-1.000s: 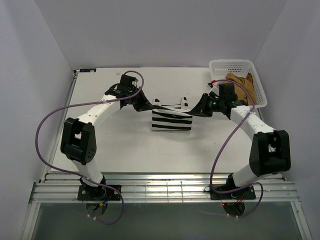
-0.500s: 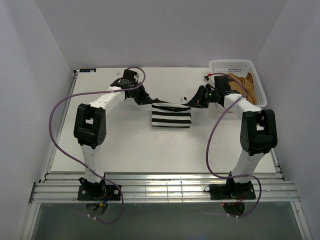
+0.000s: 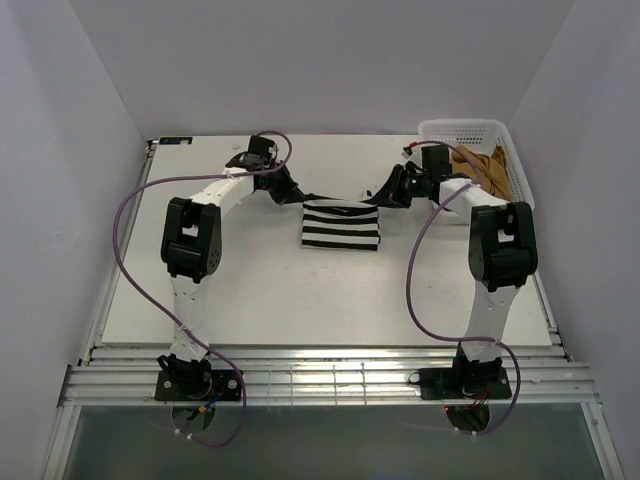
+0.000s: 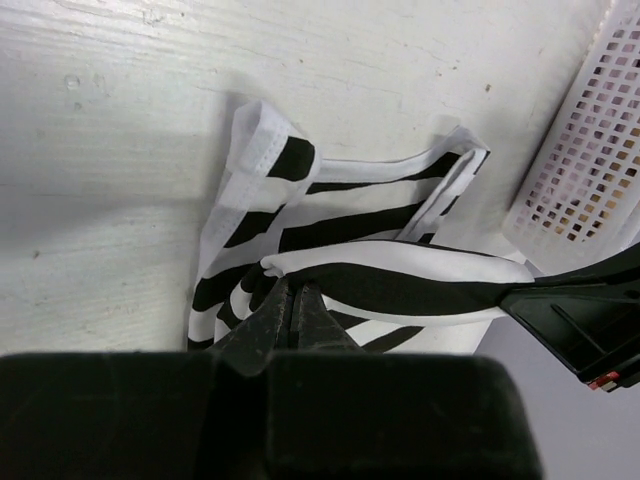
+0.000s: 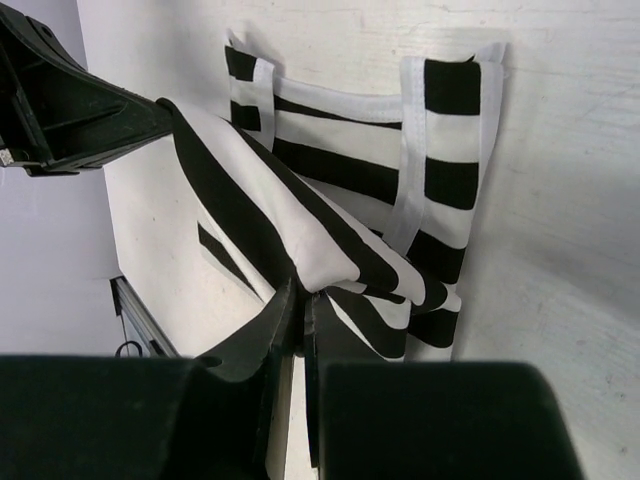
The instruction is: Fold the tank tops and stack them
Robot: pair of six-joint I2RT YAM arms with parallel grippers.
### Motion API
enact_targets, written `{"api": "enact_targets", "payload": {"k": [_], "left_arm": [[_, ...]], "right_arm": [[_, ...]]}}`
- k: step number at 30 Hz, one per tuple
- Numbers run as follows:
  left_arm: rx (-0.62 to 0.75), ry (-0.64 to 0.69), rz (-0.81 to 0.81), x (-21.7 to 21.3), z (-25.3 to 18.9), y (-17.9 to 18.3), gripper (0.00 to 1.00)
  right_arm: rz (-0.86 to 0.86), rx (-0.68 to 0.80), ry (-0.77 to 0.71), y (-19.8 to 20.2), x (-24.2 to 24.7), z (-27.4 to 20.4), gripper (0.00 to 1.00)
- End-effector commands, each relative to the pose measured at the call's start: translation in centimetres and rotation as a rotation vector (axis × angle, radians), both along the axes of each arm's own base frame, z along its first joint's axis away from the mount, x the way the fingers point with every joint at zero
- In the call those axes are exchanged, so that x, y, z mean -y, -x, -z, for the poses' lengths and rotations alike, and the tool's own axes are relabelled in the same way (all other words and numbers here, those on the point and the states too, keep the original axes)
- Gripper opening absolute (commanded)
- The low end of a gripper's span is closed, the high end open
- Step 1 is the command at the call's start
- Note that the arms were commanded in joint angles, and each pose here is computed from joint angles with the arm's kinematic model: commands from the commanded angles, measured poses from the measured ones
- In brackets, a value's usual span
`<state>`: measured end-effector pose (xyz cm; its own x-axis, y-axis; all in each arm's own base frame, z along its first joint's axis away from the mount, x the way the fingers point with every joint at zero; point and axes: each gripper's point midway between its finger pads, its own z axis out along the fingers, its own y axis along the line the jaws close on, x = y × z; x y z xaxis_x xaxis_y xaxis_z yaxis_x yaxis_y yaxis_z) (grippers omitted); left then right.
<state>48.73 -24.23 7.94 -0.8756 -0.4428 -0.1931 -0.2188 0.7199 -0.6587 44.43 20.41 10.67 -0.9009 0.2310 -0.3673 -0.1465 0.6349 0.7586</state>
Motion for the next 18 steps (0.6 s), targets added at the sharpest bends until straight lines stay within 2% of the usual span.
{"api": "enact_targets", "payload": {"k": [1, 4, 6, 7, 8, 10, 11, 14, 15, 16, 18], "left_arm": [[0.061, -0.013, -0.024, -1.2, -1.2, -2.1, 0.0], [0.065, -0.021, -0.029, -1.2, -0.8, -2.7, 0.0], [0.072, -0.038, -0.045, -1.6, -0.6, -3.2, 0.05], [0.091, -0.044, -0.05, -1.7, -1.1, -3.7, 0.13], [0.105, -0.051, -0.05, -1.7, -1.4, -4.0, 0.32], [0.132, -0.046, -0.034, -1.6, -2.3, -4.5, 0.43], [0.149, -0.037, -0.031, -1.4, -3.2, -4.8, 0.55], [0.171, -0.023, -0.02, -1.3, -4.8, -4.7, 0.72], [0.174, -0.019, -0.016, -1.2, -5.0, -4.5, 0.96], [0.191, -0.019, -0.012, -1.3, -6.0, -4.2, 0.98], [0.178, -0.023, -0.009, -1.4, -5.7, -3.4, 0.98]], "right_arm": [[0.015, 0.063, 0.002, -2.3, 0.4, -0.8, 0.08], [0.029, 0.068, 0.013, -3.1, 0.5, -0.1, 0.16], [0.024, 0.082, 0.01, -3.9, 0.4, -0.2, 0.23], [0.013, 0.087, 0.003, -4.1, 0.2, -0.4, 0.26], [0.007, 0.092, -0.005, -4.3, 0.1, -0.6, 0.33], [-0.008, 0.128, -0.013, -4.7, -0.2, -1.8, 0.41], [-0.005, 0.147, -0.016, -4.9, -0.1, -2.7, 0.51], [-0.009, 0.191, -0.02, -4.6, -0.2, -4.8, 0.63], [-0.01, 0.19, -0.021, -4.3, -0.1, -4.8, 0.65], [-0.017, 0.209, -0.028, -3.9, -0.2, -5.7, 0.68], [-0.032, 0.206, -0.025, -2.9, -0.5, -5.5, 0.83]]}}
